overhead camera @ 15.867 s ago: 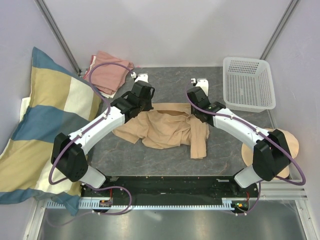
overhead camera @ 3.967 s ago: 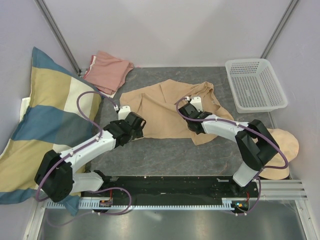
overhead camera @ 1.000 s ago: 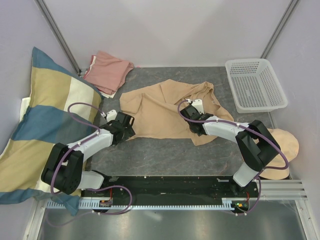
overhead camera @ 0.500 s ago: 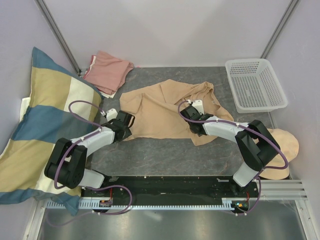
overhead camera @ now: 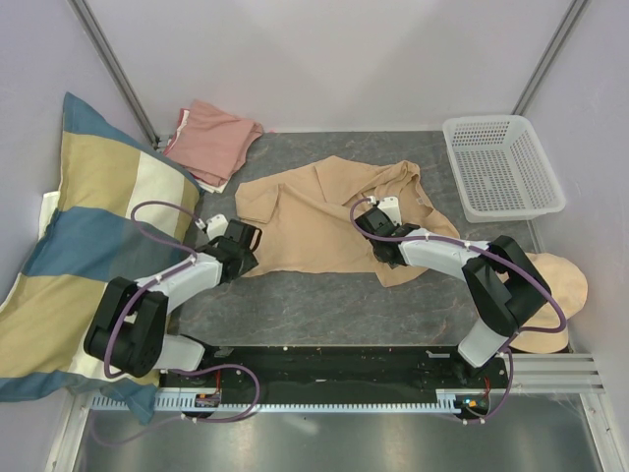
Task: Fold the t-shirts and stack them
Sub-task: Flatten out the tshirt
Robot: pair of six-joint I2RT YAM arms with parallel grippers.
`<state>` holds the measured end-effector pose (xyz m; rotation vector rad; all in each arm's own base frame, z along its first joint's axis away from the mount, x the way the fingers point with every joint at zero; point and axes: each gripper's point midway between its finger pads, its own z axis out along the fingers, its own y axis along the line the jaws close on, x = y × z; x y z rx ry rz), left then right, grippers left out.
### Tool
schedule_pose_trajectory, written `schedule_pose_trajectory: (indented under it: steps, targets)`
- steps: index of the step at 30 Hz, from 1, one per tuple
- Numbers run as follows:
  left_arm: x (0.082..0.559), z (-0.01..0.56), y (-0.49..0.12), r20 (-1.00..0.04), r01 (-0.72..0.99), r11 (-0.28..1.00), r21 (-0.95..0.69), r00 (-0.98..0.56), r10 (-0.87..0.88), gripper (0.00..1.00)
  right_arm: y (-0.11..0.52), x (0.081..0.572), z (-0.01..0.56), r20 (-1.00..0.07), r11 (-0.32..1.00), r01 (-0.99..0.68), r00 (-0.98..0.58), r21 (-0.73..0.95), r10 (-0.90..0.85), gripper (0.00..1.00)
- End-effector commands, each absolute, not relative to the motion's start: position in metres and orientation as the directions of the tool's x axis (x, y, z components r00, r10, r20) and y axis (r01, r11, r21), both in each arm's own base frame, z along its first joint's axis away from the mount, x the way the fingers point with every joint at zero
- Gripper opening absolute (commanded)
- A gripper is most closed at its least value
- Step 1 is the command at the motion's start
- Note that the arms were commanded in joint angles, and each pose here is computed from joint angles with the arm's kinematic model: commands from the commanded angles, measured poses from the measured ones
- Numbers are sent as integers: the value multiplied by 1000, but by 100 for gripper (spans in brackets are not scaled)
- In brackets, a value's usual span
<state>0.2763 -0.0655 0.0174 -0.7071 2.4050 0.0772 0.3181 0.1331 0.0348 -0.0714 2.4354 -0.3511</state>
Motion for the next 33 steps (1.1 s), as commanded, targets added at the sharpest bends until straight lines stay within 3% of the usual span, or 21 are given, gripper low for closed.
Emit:
schedule_pose_trajectory:
  steps: [1,18,21,24,27,28,29,33]
  targets:
    - [251,-6,-84,-457,-511,843,-166,-718,-525,60,132,318,34,-618,964,47,-776,-260,-129,0]
    - [240,0,-92,-469,-518,847,-122,-722,-509,61,133,318,33,-617,966,45,-776,-256,-128,0]
    - [239,-3,-91,-468,-520,847,-108,-725,-505,58,132,318,33,-617,965,45,-776,-259,-130,0]
    - [239,-5,-89,-470,-525,846,-94,-726,-502,43,133,318,33,-617,965,44,-776,-259,-131,0]
    - [240,-7,-88,-474,-528,845,-81,-726,-499,19,132,318,33,-617,965,44,-776,-260,-131,0]
    - [241,-7,-88,-476,-528,846,-77,-726,-496,6,131,317,32,-615,964,43,-778,-262,-132,0]
    - [241,-7,-87,-477,-528,846,-70,-727,-493,2,131,318,33,-616,964,44,-776,-261,-131,0]
    - [246,1,-83,-502,-528,847,-57,-718,-482,2,132,318,34,-619,965,41,-774,-260,-134,0]
